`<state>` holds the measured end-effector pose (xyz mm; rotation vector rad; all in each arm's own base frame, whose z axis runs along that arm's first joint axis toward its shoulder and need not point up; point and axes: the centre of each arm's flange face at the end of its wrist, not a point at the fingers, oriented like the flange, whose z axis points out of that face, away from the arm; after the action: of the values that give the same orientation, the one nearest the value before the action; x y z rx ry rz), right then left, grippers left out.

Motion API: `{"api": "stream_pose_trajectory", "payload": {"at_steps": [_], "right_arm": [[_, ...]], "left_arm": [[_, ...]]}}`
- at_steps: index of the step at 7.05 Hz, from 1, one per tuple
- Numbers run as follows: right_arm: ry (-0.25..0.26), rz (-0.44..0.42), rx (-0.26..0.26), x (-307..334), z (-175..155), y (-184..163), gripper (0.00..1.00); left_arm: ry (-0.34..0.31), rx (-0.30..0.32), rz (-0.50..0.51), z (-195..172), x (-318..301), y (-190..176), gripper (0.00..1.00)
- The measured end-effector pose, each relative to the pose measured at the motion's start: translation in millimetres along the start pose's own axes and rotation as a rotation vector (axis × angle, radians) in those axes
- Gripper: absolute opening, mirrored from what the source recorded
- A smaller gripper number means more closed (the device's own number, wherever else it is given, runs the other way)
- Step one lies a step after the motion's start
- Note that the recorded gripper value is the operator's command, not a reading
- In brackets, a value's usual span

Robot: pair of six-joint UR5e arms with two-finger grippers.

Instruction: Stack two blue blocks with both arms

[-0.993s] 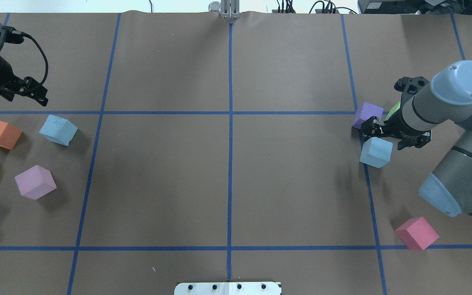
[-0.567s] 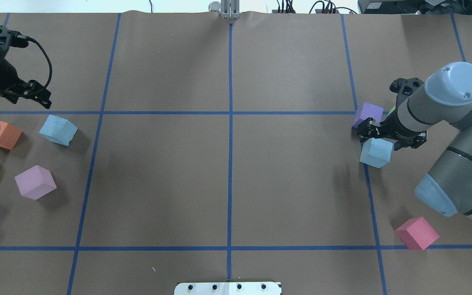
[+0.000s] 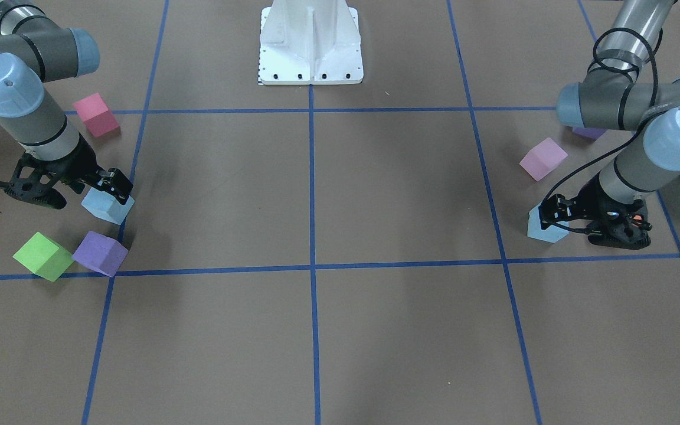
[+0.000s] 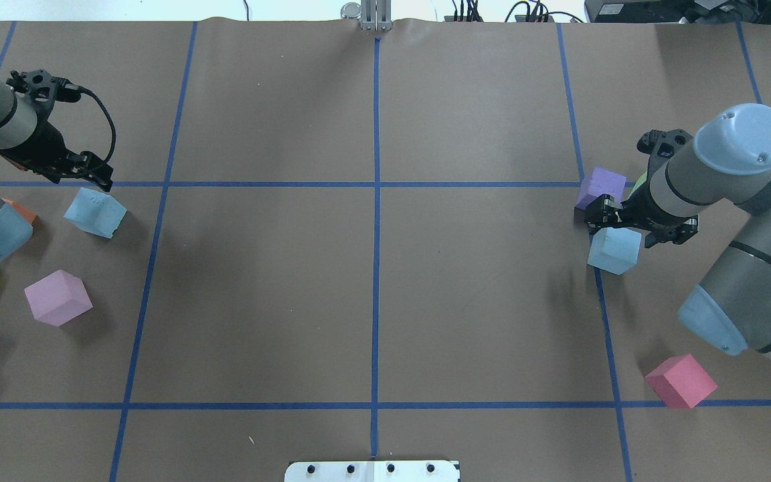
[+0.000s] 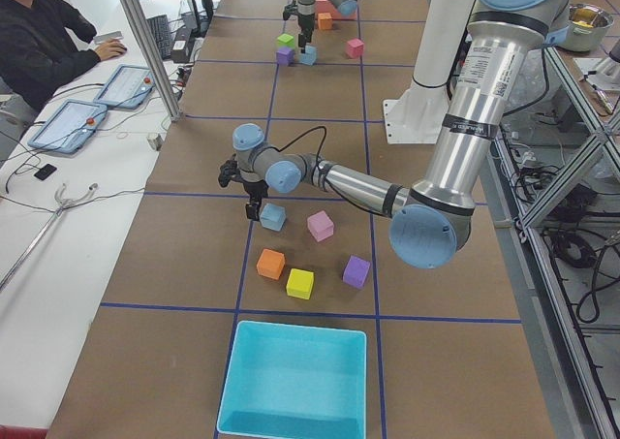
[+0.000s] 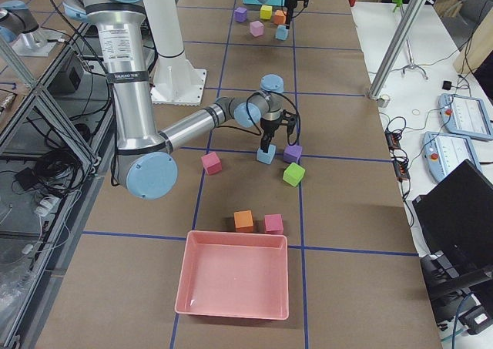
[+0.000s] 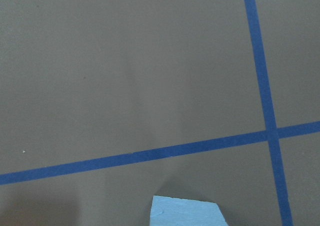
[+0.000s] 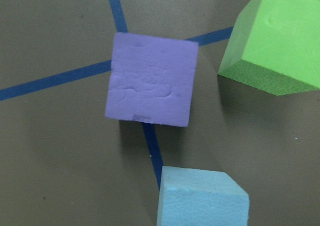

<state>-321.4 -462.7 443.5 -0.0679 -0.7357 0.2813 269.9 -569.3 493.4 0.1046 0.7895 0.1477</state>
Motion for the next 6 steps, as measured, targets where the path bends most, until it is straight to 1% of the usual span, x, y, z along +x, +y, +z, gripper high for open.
{"api": "stream_pose_trajectory", "payload": {"at_steps": [1, 4, 6], "right_arm": [[0.004, 0.002, -0.001, 1.7, 3.3, -1.4, 0.96], [-0.007, 0.0, 0.004, 7.2, 21.7, -9.4, 0.94], [-0.007, 0.0, 0.003, 8.1, 27.6, -10.2, 0.94]], "left_arm": [[0.0, 0.001, 0.0, 0.1, 0.4, -0.1, 0.99], [0.002, 0.002, -0.001, -0.2, 1.1, -0.2, 0.99], [0.002, 0.001, -0.001, 0.0, 1.4, 0.0, 0.99]]}}
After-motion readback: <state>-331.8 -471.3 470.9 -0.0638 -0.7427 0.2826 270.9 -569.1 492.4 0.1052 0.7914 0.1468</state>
